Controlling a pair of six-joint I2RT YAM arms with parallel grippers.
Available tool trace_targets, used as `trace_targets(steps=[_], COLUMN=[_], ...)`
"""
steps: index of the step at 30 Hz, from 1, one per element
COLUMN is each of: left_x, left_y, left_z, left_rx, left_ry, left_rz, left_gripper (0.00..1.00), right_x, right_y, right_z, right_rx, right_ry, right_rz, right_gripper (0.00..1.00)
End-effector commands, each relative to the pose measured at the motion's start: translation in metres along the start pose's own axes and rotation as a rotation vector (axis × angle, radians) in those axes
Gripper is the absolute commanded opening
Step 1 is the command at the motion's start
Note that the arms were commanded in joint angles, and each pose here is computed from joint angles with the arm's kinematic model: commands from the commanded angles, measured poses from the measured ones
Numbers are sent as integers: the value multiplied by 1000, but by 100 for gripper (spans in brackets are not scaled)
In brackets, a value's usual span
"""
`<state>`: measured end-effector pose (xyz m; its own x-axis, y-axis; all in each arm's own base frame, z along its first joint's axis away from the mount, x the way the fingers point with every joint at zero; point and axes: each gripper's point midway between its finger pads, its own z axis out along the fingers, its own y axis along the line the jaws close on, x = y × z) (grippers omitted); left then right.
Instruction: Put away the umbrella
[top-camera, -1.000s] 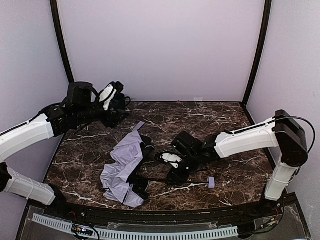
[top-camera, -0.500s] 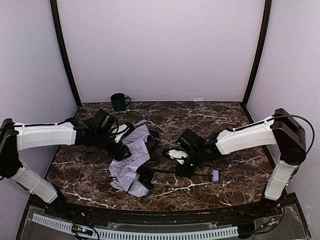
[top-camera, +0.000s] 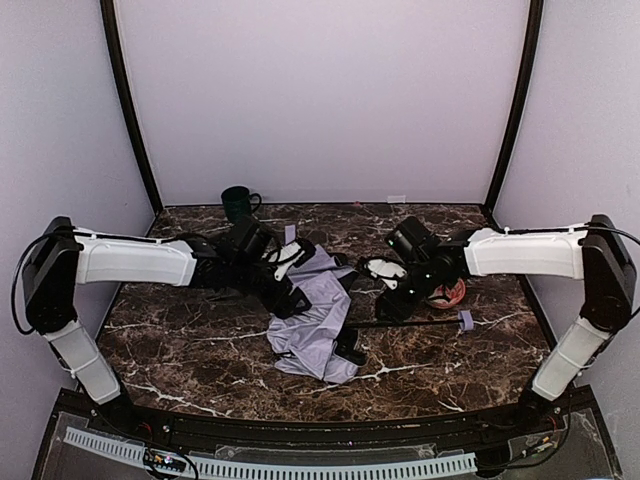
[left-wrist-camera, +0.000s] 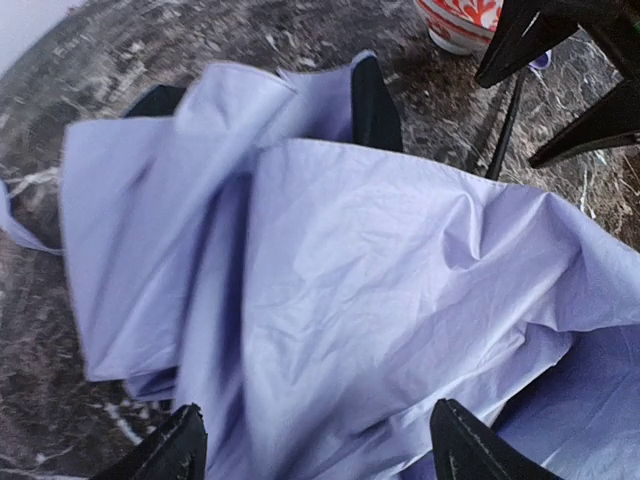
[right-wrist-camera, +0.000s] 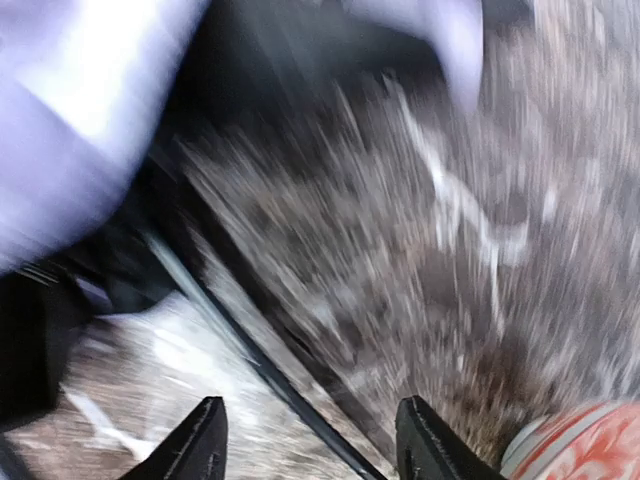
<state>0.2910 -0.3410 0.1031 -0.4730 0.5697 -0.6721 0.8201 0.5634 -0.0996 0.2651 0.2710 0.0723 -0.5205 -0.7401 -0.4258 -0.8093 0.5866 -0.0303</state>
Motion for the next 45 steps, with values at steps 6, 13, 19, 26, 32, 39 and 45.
trace_targets(steps=[6, 13, 19, 26, 32, 39, 45], left_x=[-38, 27, 63, 60, 50, -13, -43], left_y=[-11, -112, -118, -114, -96, -108, -75], left_z=[-92, -88, -47, 4, 21, -27, -50], left_rx=[-157, 172, 173, 75, -71, 20, 50], left_ry=[-201, -136, -57, -70, -47, -252, -355], left_rz=[275, 645, 787, 838, 859, 669, 407], left_gripper=[80, 69, 84, 84, 32, 0, 0], right_x=[-136, -170, -150, -108, -81, -52, -27], right_y=[48, 53, 66, 77, 91, 98, 128], right_z=[-90, -20, 62, 115, 127, 124, 104], right_rx=[-317, -415, -461, -521, -586, -620, -764], right_ry=[-403, -396, -236, -87, -20, 48, 95], right_rz=[-53, 85, 126, 154, 176, 148, 82], right_gripper=[59, 52, 48, 47, 44, 43, 42])
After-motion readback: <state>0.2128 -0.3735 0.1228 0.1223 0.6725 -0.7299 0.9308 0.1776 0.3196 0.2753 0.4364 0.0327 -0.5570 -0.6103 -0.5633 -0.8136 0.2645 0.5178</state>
